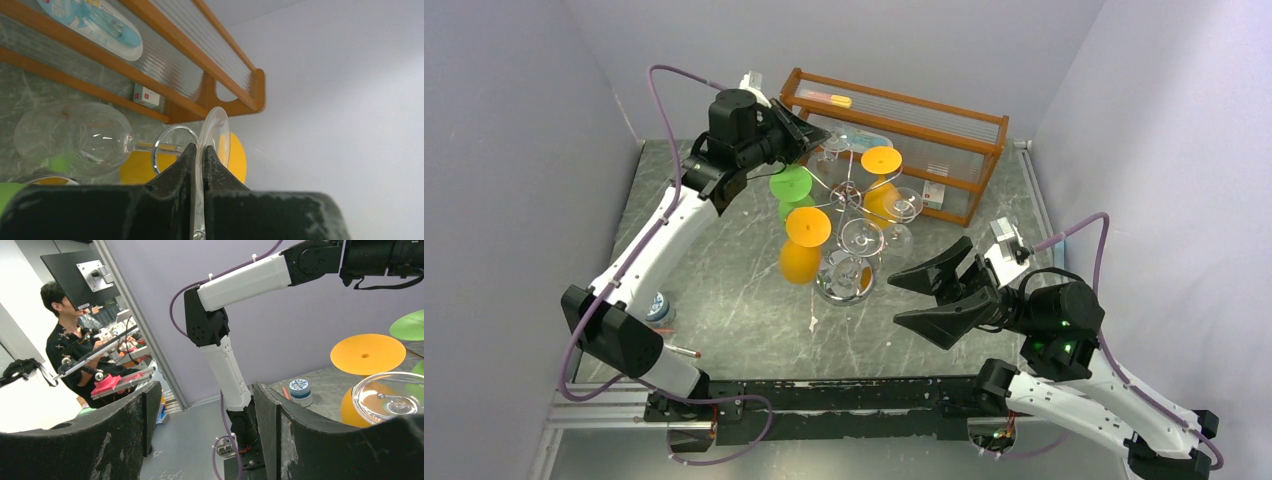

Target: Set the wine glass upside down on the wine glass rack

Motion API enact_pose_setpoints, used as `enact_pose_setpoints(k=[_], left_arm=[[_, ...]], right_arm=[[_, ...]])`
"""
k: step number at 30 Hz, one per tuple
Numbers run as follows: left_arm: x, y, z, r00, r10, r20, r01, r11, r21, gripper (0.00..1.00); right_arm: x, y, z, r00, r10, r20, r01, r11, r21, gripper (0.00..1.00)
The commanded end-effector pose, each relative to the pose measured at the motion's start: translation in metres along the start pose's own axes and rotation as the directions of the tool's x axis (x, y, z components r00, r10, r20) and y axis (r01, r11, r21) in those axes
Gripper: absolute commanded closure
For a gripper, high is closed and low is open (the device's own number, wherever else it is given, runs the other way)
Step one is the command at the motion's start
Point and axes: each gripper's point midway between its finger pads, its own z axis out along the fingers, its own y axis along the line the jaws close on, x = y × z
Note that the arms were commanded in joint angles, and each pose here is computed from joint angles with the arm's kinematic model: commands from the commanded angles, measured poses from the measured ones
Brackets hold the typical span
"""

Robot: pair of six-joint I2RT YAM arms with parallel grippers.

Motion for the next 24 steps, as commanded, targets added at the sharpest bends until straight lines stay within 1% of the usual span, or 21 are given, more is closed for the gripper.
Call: enact_pose_setpoints(k=[1, 8, 11, 15, 24], left_arm=[[-0.01, 0.003, 0.003, 0.999, 0.034, 0.017, -0.034, 0.999, -0.008, 0.91], [-0.001, 0.01, 0.005, 1.0, 0.017, -0.019, -0.017, 1.0, -0.017, 0.85], [0.002, 0.01, 0.002, 1.0, 0.001, -0.028, -0.002, 1.0, -0.012, 0.79], [0.001, 0.011, -0.004, 1.0, -0.002, -0.014, 0.002, 1.0, -0.025, 0.69], [-0.01, 0.011, -0.013, 0.999, 0.034, 0.028, -0.032, 0.997, -0.066, 0.59]], right_arm=[[0.001, 0.001, -0.001, 1.0, 0.002, 0.001, -0.002, 1.0, -0.002, 0.28], [0.003, -0.001, -0.002, 1.0, 0.006, 0.0, -0.006, 1.0, 0.003, 0.29], [0.003, -0.001, -0.001, 1.0, 0.014, 0.001, -0.014, 1.0, 0.006, 0.28], [0.004, -0.002, -0.001, 1.0, 0.014, 0.0, -0.014, 1.0, 0.007, 0.29], [0.003, -0.003, -0.001, 1.0, 0.014, 0.004, -0.014, 1.0, 0.011, 0.28]])
